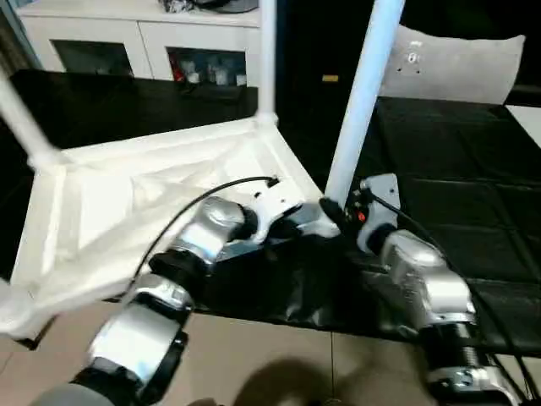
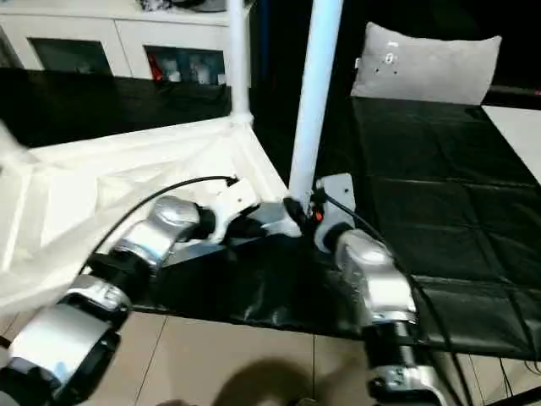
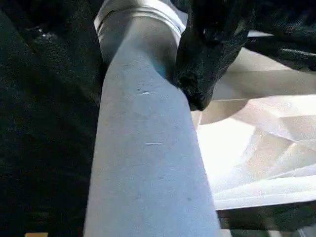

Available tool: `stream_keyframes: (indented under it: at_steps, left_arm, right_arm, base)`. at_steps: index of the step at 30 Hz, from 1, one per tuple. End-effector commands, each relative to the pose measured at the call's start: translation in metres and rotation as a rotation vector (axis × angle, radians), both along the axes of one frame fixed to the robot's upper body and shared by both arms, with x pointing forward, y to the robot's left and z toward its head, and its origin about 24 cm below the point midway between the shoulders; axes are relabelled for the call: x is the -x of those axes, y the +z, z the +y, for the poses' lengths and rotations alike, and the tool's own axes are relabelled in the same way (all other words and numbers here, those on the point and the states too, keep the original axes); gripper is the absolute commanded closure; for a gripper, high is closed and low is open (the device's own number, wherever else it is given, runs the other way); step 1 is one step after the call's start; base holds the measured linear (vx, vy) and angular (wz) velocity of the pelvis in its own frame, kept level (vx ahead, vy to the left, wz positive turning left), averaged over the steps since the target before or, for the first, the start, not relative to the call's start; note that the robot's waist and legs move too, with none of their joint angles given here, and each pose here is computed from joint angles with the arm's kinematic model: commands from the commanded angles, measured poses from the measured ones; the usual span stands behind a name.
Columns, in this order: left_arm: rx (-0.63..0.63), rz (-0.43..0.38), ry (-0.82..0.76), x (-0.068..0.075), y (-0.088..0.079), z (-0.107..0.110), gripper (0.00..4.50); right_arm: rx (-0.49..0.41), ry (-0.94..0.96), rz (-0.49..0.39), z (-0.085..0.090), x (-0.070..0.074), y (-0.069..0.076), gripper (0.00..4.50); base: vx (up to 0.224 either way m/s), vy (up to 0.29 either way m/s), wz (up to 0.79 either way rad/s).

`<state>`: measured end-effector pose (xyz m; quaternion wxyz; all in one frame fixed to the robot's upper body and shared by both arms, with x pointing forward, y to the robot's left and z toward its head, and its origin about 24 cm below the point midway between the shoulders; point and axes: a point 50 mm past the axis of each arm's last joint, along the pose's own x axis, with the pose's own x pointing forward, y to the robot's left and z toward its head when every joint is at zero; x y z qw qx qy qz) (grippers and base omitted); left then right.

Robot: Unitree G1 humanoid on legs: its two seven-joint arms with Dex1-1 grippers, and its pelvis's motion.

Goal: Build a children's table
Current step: Rotate leg to tighten

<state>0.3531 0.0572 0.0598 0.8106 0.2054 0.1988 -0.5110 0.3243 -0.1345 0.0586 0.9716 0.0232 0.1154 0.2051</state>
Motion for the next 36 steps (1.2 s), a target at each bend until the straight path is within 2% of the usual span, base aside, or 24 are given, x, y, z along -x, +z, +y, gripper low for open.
stream_keyframes:
  at_steps: [1,3,5,8,10,15,16,18,22,23,26,27,29,31,34,36]
  left_arm:
    - [0.043,-0.069,-0.034,-0.003,0.016,-0.019,4.50]
    - [0.039,-0.078,-0.041,-0.003,0.016,-0.016,4.50]
    - [0.030,-0.077,-0.050,-0.003,0.015,-0.011,4.50]
    - [0.016,-0.073,-0.070,-0.002,0.013,-0.004,4.50]
    - [-0.002,-0.065,-0.128,0.000,0.010,0.004,4.50]
    - [-0.036,-0.037,-0.307,0.008,0.008,0.020,4.50]
    - [-0.036,-0.037,-0.307,0.008,0.008,0.020,4.50]
    - [-0.084,-0.025,-0.421,0.014,0.008,0.028,4.50]
    - [-0.121,-0.029,-0.481,0.016,0.007,0.033,4.50]
    - [-0.146,-0.021,-0.536,0.018,0.006,0.036,4.50]
    - [-0.164,0.001,-0.621,0.023,0.005,0.040,4.50]
    - [-0.174,0.012,-0.661,0.026,0.005,0.041,4.50]
    - [-0.186,0.022,-0.711,0.029,0.005,0.042,4.50]
    - [-0.188,0.031,-0.738,0.031,0.005,0.042,4.50]
    - [-0.194,0.029,-0.769,0.032,0.006,0.041,4.50]
    - [-0.194,0.027,-0.793,0.034,0.006,0.040,4.50]
  right_arm:
    - [-0.013,0.106,-0.035,0.026,0.001,0.005,1.87]
    - [-0.008,0.108,-0.046,0.022,0.001,0.005,1.87]
    - [-0.023,0.105,-0.058,0.016,0.002,0.006,1.51]
    - [-0.068,0.112,-0.078,0.006,0.003,0.010,1.38]
    - [-0.076,0.194,-0.082,-0.002,0.007,0.011,1.13]
    - [0.007,0.418,-0.055,-0.024,0.021,0.010,0.76]
    - [0.007,0.418,-0.055,-0.024,0.021,0.010,0.60]
    - [0.056,0.525,-0.035,-0.037,0.026,0.011,0.48]
    - [0.076,0.640,-0.014,-0.043,0.032,0.012,0.48]
    - [0.089,0.728,0.002,-0.045,0.037,0.013,0.48]
    - [0.080,0.838,0.032,-0.047,0.043,0.013,0.48]
    - [0.079,0.874,0.048,-0.047,0.045,0.013,0.77]
    - [0.078,0.918,0.062,-0.046,0.046,0.012,0.77]
    - [0.071,0.939,0.072,-0.046,0.047,0.012,1.08]
    - [0.072,0.950,0.074,-0.043,0.046,0.011,1.25]
    - [0.060,0.966,0.077,-0.041,0.046,0.010,1.53]
  base:
    - [0.000,0.000,0.00]
    - [0.000,0.000,0.00]
    - [0.000,0.000,0.00]
    - [0.000,0.000,0.00]
    - [0.000,0.000,0.00]
    - [0.000,0.000,0.00]
    - [0.000,0.000,0.00]
    - [0.000,0.000,0.00]
    - [0.000,0.000,0.00]
    - [0.000,0.000,0.00]
    - [0.000,0.000,0.00]
    - [0.000,0.000,0.00]
    - [0.000,0.000,0.00]
    - [0.000,0.000,0.00]
    - [0.000,0.000,0.00]
    - [0.000,0.000,0.00]
